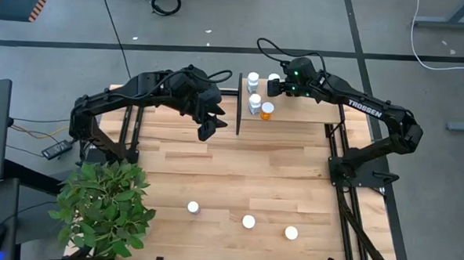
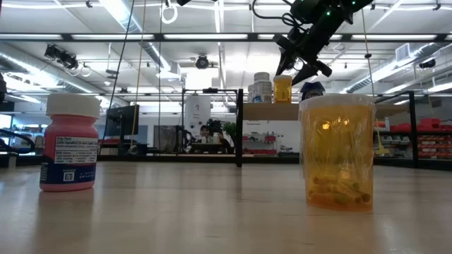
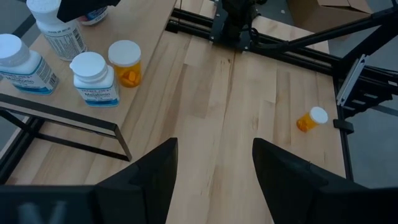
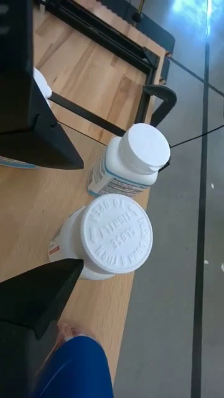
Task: Pick and place medicine bottles onto shelf by color
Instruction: Adjust the medicine bottles on the shelf
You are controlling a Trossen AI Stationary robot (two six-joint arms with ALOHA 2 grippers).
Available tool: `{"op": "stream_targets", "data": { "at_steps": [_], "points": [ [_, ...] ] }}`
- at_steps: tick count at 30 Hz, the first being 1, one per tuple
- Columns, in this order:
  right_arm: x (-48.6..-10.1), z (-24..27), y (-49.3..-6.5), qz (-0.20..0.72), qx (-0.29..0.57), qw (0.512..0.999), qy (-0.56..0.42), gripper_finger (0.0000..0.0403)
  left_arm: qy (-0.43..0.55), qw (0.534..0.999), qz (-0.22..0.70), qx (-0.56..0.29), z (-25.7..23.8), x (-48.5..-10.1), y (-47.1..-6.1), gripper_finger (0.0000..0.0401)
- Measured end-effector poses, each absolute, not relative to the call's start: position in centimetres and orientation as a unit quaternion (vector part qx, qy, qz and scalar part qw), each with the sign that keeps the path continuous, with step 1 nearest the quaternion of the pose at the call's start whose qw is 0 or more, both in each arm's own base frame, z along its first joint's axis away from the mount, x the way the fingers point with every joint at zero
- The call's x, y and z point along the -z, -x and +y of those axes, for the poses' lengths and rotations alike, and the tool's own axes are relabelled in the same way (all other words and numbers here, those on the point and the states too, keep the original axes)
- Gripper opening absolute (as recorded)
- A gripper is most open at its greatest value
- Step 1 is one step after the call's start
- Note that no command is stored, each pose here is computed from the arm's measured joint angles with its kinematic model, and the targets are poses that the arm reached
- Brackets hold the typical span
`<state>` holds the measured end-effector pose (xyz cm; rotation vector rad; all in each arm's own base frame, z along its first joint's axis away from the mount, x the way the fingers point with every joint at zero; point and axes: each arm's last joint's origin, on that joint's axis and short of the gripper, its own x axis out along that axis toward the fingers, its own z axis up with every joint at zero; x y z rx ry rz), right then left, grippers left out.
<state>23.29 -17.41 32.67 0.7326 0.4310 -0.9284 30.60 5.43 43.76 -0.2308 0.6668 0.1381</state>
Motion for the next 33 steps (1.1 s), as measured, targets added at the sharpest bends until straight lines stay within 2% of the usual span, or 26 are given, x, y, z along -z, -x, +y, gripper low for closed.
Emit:
{"op": "stream_targets", "data": {
  "at_steps": [5,13,23,29,33],
  "points": [
    [-32.7,-17.4,-23.2,0.201,0.434,0.809,-0.343,0.0255,0.114,0.936,0.326,-0.068,5.4,-43.8,-30.6,0.0215],
    [-34.3,-14.8,-23.1,0.19,0.382,0.831,-0.356,0.0255,0.115,0.936,0.326,-0.064,5.1,-43.8,-30.6,0.0215],
    [-36.1,-9.0,-21.5,0.236,0.315,0.864,-0.314,0.0255,0.113,0.936,0.326,-0.062,5.0,-43.8,-30.7,0.0215],
    [-35.3,-4.8,-22.5,0.288,0.292,0.864,-0.291,0.0255,0.112,0.937,0.327,-0.061,5.0,-43.8,-30.7,0.0215],
    [-35.1,-1.9,-23.6,0.278,0.288,0.877,-0.266,0.0255,0.112,0.937,0.327,-0.061,5.0,-43.8,-30.7,0.0215]
  ]
}}
